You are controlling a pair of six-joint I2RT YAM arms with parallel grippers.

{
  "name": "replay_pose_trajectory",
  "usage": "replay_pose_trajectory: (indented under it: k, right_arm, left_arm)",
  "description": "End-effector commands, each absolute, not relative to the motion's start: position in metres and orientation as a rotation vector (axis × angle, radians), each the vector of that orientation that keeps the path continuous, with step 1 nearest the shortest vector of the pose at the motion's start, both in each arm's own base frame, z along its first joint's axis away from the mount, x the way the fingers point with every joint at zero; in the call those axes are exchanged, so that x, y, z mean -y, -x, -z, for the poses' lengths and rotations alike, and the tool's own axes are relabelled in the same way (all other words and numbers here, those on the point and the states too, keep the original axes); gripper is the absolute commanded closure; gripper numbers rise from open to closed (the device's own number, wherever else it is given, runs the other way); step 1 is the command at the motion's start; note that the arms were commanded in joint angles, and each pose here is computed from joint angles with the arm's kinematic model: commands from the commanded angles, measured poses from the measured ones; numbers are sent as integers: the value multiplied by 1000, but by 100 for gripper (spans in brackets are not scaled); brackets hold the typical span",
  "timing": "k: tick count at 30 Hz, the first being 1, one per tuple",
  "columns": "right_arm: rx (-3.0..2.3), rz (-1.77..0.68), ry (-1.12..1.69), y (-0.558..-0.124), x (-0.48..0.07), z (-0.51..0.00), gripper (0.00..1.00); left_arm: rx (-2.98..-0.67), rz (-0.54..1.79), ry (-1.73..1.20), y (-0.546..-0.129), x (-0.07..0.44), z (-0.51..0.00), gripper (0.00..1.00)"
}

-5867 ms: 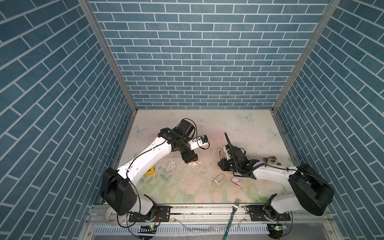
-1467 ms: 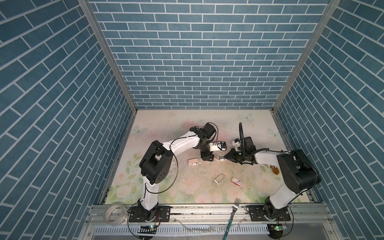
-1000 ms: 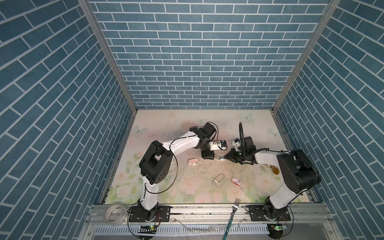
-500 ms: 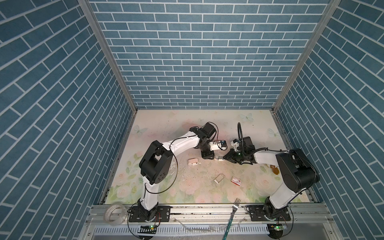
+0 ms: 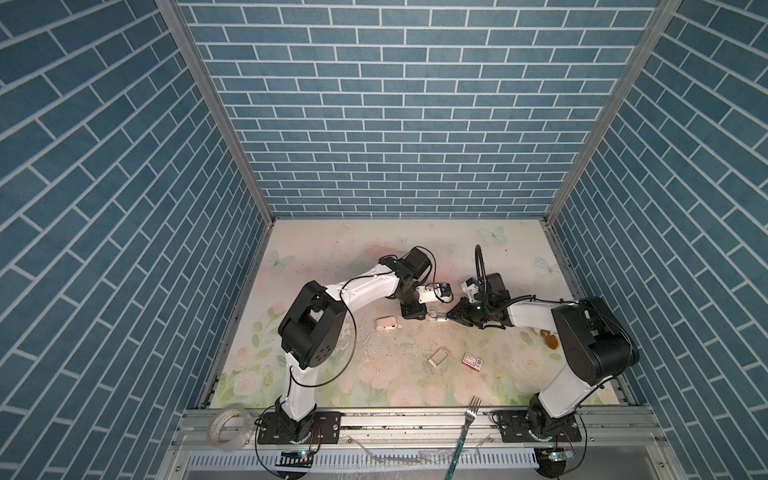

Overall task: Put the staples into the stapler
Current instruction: 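Lower and close the left gripper on the pink lid's end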

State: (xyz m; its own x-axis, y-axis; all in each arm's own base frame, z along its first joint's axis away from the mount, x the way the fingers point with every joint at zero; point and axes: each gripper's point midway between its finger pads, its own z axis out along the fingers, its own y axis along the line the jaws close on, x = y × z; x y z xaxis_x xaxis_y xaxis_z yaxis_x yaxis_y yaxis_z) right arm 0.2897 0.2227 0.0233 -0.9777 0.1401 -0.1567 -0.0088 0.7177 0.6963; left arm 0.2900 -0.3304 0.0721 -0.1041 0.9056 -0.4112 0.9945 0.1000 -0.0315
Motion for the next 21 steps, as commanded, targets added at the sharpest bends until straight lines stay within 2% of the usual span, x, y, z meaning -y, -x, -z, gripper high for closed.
replay_pose_trajectory:
  k: [1, 21]
  right_arm:
    - [-2780, -1065, -79, -281, -220, -12, 87]
    - [-2786, -1064, -64, -281, -221, -12, 89]
  left_arm:
    - [-2108, 439, -1894, -285, 330, -66, 58]
    - [-2108, 456, -1913, -286, 334, -64, 71]
